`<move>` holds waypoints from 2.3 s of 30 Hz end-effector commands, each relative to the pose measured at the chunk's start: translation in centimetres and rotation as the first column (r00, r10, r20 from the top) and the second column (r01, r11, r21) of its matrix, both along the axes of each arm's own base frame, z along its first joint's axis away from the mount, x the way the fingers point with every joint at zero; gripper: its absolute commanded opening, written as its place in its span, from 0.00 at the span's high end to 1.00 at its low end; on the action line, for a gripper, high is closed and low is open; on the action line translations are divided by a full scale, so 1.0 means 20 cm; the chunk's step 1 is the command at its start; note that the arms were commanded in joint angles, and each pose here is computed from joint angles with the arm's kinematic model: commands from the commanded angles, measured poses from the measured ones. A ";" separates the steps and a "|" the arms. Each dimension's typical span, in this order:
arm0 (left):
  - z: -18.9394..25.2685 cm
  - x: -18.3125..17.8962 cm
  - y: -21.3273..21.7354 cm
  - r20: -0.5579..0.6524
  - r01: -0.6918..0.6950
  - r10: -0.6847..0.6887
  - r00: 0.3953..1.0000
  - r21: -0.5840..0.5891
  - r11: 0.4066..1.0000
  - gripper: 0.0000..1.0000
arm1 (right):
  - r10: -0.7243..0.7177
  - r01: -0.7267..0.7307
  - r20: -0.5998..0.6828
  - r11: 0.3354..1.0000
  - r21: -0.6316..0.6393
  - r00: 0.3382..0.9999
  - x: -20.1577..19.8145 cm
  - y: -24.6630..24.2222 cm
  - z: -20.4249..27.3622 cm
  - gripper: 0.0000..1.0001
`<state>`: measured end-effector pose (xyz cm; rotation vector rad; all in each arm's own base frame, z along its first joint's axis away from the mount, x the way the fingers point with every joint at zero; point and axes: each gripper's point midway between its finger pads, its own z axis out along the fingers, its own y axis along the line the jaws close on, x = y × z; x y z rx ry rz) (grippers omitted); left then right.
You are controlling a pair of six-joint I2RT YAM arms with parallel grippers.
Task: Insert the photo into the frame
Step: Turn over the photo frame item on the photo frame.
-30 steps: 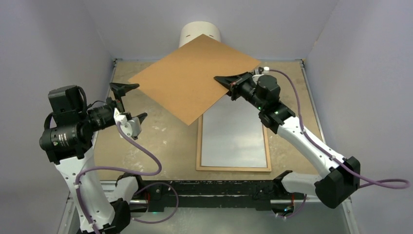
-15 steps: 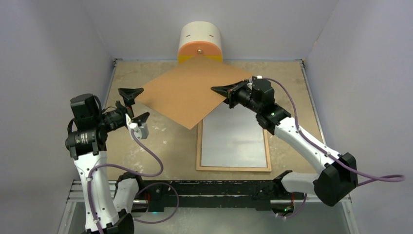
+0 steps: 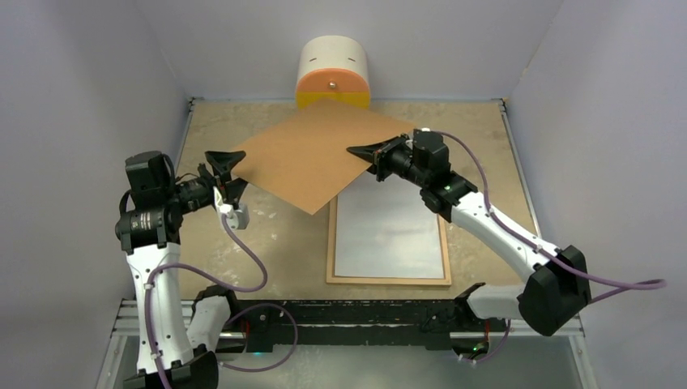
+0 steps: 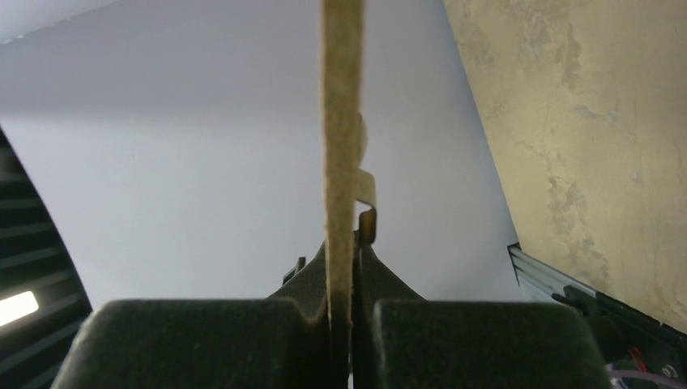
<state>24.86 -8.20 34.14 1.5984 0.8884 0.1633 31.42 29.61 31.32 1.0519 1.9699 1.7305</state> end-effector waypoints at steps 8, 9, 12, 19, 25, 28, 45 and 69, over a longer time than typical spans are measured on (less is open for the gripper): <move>-0.08 -0.02 -0.05 -0.072 0.108 -0.105 0.992 0.039 0.993 0.64 | 0.059 -0.072 0.100 0.989 0.128 0.993 -0.03 0.11 0.24 1.00; -0.09 -0.02 -0.05 -0.077 0.107 -0.104 0.992 0.044 0.993 0.64 | 0.061 -0.074 0.100 0.989 0.127 0.993 -0.02 0.11 0.24 1.00; -0.12 -0.02 -0.05 -0.066 0.110 -0.106 0.992 0.065 0.992 0.66 | 0.070 -0.083 0.097 0.987 0.134 0.993 -0.03 0.12 0.23 1.00; -0.13 0.00 -0.04 -0.032 0.103 -0.101 0.994 0.091 0.990 1.00 | 0.111 -0.124 0.104 0.984 0.128 0.988 -0.05 0.16 0.21 1.00; 0.05 0.08 -0.02 0.151 0.018 -0.022 0.988 0.029 0.999 1.00 | 0.286 -0.282 0.127 0.958 -0.048 0.950 -0.15 0.20 0.08 0.56; 0.11 0.08 -0.02 0.165 0.020 -0.023 0.986 0.019 1.000 1.00 | 0.383 -0.338 0.141 0.903 -0.265 0.913 -0.18 0.14 -0.02 0.40; 0.10 -0.03 -0.08 -0.091 0.178 -0.172 0.981 0.059 0.982 1.00 | 0.806 0.326 0.590 0.545 -0.773 0.051 -0.36 -0.30 0.29 0.01; 0.10 -0.04 -0.08 -0.116 0.163 -0.154 0.981 0.079 0.983 1.00 | 0.877 0.439 0.350 0.470 -0.766 -0.328 -0.42 0.04 0.01 0.19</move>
